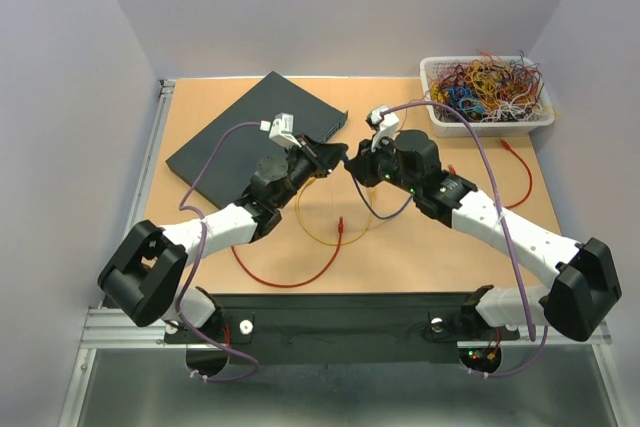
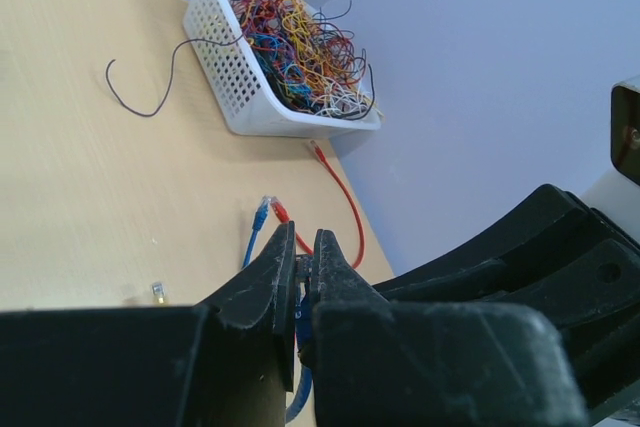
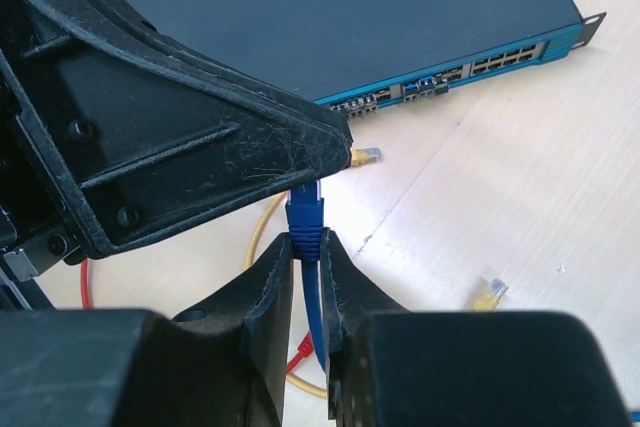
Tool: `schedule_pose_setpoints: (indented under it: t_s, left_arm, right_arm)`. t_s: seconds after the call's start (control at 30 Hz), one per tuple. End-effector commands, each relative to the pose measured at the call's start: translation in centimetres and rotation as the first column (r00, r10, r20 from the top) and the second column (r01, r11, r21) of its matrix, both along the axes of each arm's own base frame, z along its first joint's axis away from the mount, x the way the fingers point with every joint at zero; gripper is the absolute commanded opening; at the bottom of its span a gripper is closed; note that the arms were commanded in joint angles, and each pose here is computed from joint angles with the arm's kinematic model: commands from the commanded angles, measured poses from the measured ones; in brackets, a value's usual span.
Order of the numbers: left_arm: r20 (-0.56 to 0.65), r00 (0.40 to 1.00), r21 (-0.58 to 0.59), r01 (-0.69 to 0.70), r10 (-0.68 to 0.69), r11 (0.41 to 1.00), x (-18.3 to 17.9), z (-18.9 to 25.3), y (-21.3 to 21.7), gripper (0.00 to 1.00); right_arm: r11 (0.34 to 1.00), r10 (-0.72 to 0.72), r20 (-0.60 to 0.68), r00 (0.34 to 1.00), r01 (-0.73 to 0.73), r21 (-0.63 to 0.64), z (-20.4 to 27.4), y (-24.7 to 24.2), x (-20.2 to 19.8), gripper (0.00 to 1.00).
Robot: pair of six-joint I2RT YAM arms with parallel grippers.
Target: Insert the plug into the switch port
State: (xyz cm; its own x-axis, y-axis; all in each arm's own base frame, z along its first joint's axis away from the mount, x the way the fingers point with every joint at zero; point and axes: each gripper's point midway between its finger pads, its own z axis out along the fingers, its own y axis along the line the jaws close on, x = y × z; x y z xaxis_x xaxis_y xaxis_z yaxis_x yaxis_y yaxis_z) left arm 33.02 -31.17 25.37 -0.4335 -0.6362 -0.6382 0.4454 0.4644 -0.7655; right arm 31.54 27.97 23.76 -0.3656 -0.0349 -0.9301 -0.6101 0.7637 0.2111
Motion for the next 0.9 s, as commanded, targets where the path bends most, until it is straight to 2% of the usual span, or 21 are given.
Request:
schedule_pose_setpoints:
  t_s: [0.0, 0.03, 0.27, 0.33, 0.47, 0.63, 0.67, 0.7, 0.8, 0.87]
  left_arm:
    - [0.016, 0.996, 0.017, -0.084, 0.084, 0.996, 0.7, 0.2, 2.2, 0.07]
    - [0.008, 0.996, 0.026, -0.087, 0.087, 0.996, 0.8, -0.3, 2.3, 0.17]
    - [-0.039, 0.995, 0.065, -0.085, 0.087, 0.994, 2.7, -2.9, 3.8, 0.65]
    - [-0.049, 0.991, 0.075, -0.119, 0.123, 0.990, 4.0, -3.6, 6.0, 0.71]
    - [-0.025, 0.976, 0.090, -0.213, 0.216, 0.973, 6.6, -3.3, 11.1, 0.73]
    - [0.077, 0.936, 0.126, -0.351, 0.343, 0.928, 11.2, 0.6, 17.0, 0.75]
    - [0.107, 0.917, 0.152, -0.397, 0.385, 0.905, 12.3, 1.1, 18.8, 0.79]
    - [0.115, 0.905, 0.157, -0.424, 0.410, 0.892, 13.2, 2.1, 19.6, 0.82]
    - [0.110, 0.894, 0.173, -0.447, 0.434, 0.877, 14.6, 1.4, 21.1, 0.88]
    - [0.187, 0.883, 0.117, -0.455, 0.430, 0.883, 14.7, 2.4, 21.2, 0.91]
  right_arm:
    - [0.993, -0.102, 0.119, 0.988, 0.094, 0.067, 4.2, -1.1, 1.7, 0.00]
    - [0.994, -0.095, 0.120, 0.988, 0.088, 0.066, 4.2, -0.9, 1.7, 0.01]
    - [0.996, -0.091, 0.105, 0.990, 0.090, 0.010, 2.3, -0.1, 3.1, 0.00]
    - [0.994, -0.100, 0.097, 0.990, 0.103, -0.032, 0.9, -0.2, 3.8, 0.01]
    - [0.989, -0.112, 0.063, 0.992, 0.118, -0.091, -1.8, -0.3, 5.5, 0.01]
    - [0.979, -0.133, 0.019, 0.991, 0.135, -0.155, -5.1, -1.2, 9.0, 0.00]
    - [0.977, -0.136, 0.004, 0.991, 0.135, -0.167, -6.0, -1.3, 10.2, 0.00]
    - [0.978, -0.109, -0.005, 0.994, 0.106, -0.178, -6.8, -0.8, 10.6, 0.00]
    - [0.970, -0.107, -0.015, 0.994, 0.101, -0.220, -8.6, -0.3, 12.5, 0.00]
    - [0.964, -0.128, -0.029, 0.991, 0.118, -0.239, -10.1, -0.3, 14.8, 0.00]
